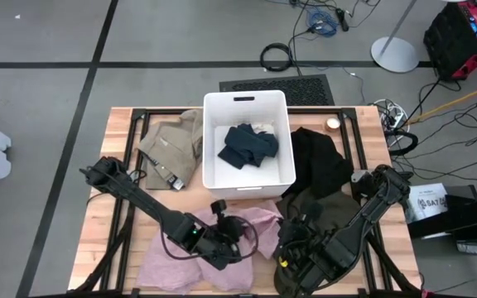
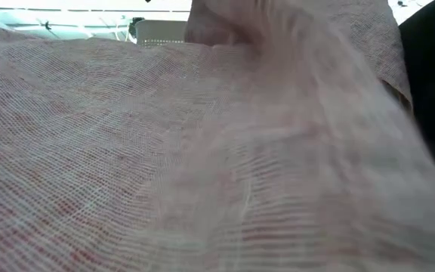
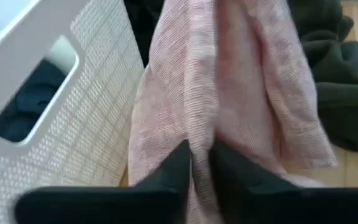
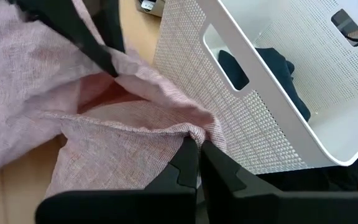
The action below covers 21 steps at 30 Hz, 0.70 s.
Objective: Sort clothes
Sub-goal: Put the pink polo shirt into the white laundry bin
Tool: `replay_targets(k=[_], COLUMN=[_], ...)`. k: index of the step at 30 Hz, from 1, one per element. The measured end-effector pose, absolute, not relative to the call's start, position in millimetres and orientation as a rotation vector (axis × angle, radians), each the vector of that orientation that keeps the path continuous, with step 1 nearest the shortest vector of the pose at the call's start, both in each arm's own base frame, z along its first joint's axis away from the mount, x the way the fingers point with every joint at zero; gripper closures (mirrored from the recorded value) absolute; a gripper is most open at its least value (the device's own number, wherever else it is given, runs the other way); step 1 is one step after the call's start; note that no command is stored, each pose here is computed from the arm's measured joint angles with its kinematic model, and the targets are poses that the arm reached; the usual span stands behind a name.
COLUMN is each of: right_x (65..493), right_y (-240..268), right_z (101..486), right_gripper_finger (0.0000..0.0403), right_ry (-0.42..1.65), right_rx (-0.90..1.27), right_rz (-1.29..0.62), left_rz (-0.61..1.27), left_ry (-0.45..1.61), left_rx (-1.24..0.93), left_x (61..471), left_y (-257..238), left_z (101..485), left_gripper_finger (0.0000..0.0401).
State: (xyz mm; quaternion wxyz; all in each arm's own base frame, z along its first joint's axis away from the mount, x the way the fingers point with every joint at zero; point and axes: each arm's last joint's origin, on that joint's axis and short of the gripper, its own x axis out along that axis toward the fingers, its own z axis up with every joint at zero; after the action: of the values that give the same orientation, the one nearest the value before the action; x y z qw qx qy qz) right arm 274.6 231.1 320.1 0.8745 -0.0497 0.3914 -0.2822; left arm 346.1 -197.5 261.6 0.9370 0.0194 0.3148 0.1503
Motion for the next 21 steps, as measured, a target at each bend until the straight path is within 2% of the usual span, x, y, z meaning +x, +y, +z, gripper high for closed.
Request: replay_targets(k=[2, 10, 17, 21], right_x=[275, 275, 293, 309], right_y=[231, 232, 232, 227], right_z=[320, 320, 324, 343], right_gripper_finger=[0.0402, 0.0402, 0.0403, 0.0403], right_ry=[0.818, 0.835, 0.754, 0.697], right_rx=[-0.103, -0.106, -0.157, -0.207], right_rz=[-0.589, -0.572, -0.509, -0.446], left_rz=[0.289, 0.251, 0.251, 0.232], left_ry=[0.647, 0.598, 0.484, 0.406], left_rx=[0.082, 0.143, 0.154, 0.135], left_x=[345, 331, 303, 280], left_y=[-200, -204, -202, -191], left_z=[262, 286, 328, 362], left_gripper_finger=[0.0388, 0.0395, 0.0397, 0.0398])
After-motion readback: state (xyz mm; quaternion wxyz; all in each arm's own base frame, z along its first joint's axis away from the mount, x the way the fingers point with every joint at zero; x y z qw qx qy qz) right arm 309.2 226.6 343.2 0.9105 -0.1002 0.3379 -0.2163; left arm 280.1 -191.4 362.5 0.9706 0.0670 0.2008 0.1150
